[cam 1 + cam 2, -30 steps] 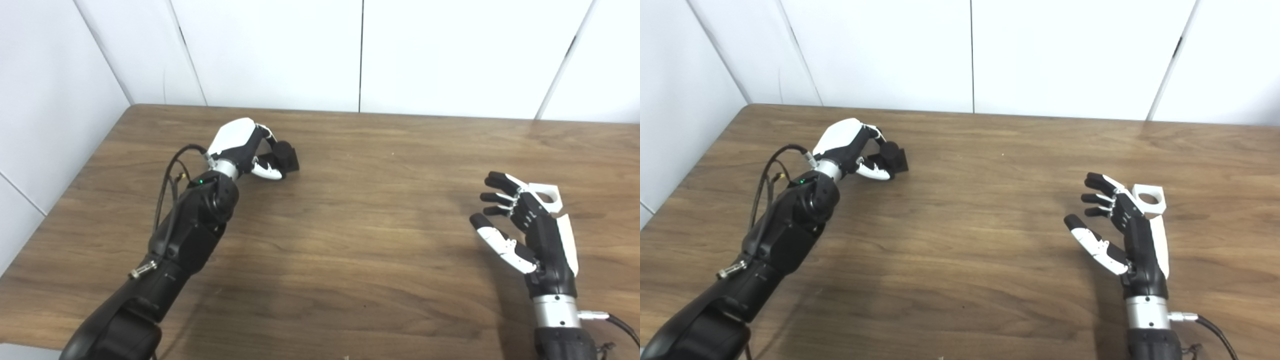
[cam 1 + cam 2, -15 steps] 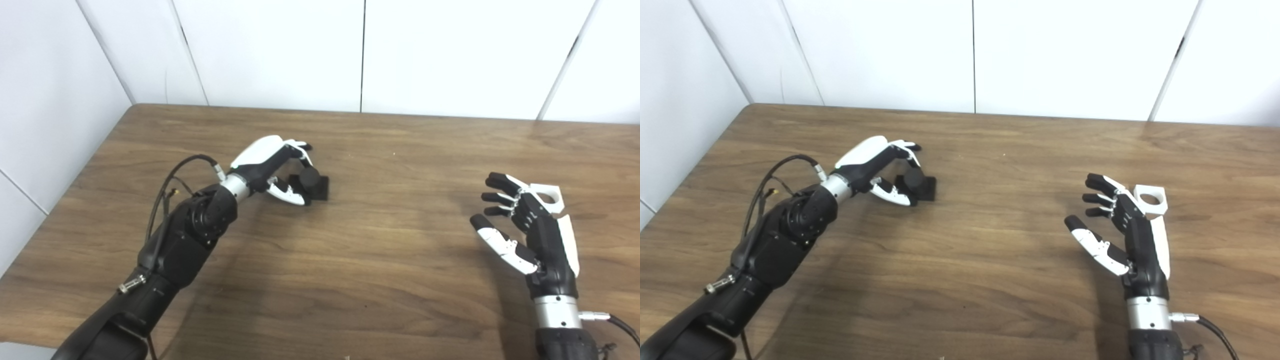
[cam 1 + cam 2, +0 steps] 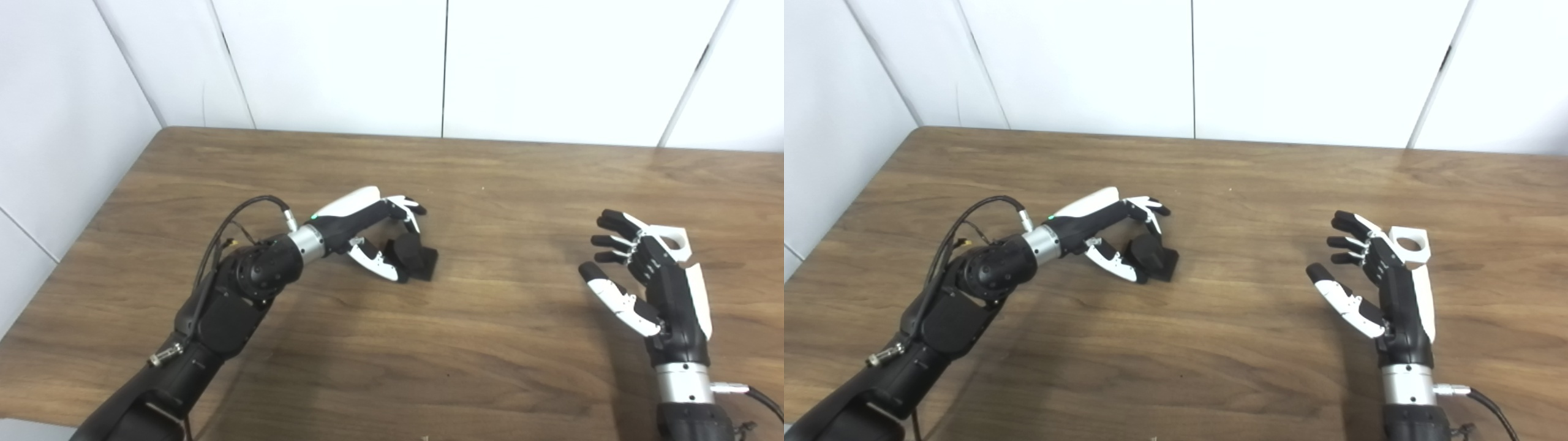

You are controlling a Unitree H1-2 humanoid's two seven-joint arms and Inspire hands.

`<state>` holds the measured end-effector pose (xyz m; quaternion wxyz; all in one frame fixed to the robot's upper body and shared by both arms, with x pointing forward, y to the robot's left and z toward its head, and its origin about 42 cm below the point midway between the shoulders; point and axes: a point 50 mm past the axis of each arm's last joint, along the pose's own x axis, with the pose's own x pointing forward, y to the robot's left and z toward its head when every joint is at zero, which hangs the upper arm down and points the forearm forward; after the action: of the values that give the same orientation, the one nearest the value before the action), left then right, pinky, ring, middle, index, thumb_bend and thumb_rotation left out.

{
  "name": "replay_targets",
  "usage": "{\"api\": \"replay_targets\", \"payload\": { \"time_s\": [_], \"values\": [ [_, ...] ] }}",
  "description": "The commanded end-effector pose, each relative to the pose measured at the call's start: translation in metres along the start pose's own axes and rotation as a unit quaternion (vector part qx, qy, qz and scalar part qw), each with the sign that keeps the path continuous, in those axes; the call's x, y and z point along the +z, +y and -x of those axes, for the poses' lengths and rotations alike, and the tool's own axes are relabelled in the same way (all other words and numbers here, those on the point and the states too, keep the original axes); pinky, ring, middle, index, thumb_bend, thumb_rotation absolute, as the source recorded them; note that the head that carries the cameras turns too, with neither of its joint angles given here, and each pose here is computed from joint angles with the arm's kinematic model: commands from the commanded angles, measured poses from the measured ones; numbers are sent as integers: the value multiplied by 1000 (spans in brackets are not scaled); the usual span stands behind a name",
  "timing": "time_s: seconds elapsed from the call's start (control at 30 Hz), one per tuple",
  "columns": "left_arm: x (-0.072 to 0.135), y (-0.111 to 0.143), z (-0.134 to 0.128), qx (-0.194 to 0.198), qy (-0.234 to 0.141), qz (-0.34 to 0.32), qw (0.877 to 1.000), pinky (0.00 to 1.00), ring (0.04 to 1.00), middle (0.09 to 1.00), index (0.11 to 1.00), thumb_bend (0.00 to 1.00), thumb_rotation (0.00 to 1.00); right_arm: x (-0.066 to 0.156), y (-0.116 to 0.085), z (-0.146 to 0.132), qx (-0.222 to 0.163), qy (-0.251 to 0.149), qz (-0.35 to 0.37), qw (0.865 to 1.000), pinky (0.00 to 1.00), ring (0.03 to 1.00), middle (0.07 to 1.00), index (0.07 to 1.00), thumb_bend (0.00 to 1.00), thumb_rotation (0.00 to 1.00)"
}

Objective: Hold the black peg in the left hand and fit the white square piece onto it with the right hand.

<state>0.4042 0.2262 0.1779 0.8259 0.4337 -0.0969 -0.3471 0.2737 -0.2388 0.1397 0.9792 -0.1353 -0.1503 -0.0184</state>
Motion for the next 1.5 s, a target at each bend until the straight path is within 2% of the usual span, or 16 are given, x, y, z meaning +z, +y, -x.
{"api": "replay_targets", "payload": {
  "time_s": [0.0,0.1,0.2,0.43,0.7,0.87,1.13,1.27,1.47],
  "values": [
    [18,8,-6,5,-44,-10,999,860,980,897,490,521,74,-9,-2,13,-3,15,8,1000,613,706,790,782,545,445],
    [27,0,-9,-5,-57,-15,998,862,986,896,491,522,73,-8,-2,14,-4,14,10,1000,615,710,793,781,551,469],
    [36,-12,-13,-16,-71,-17,997,856,985,893,492,522,73,-8,-3,14,-4,14,7,1000,614,711,792,781,546,452],
    [44,-39,-20,-35,-99,-24,994,875,976,896,492,521,75,-8,-4,14,-4,16,11,1000,625,721,793,785,545,462],
    [50,-65,-27,-65,-105,-22,992,910,976,897,491,521,73,-5,-5,13,-8,19,19,1000,620,709,790,781,551,474],
    [48,-64,-25,-62,-105,-24,992,909,978,901,491,522,72,-5,-7,13,-11,15,13,1000,617,703,773,777,548,454],
    [43,-61,-16,-60,-103,-36,992,910,965,894,492,522,71,-2,-6,9,-14,15,19,1000,613,701,781,780,557,485],
    [40,-61,-6,-69,-90,-37,993,927,972,901,492,522,71,3,1,6,-18,15,14,1000,604,702,780,778,573,487],
    [30,-58,6,-60,-97,-29,993,890,947,886,491,522,68,6,13,4,-20,18,8,1000,610,706,780,778,561,452]
  ]
}}
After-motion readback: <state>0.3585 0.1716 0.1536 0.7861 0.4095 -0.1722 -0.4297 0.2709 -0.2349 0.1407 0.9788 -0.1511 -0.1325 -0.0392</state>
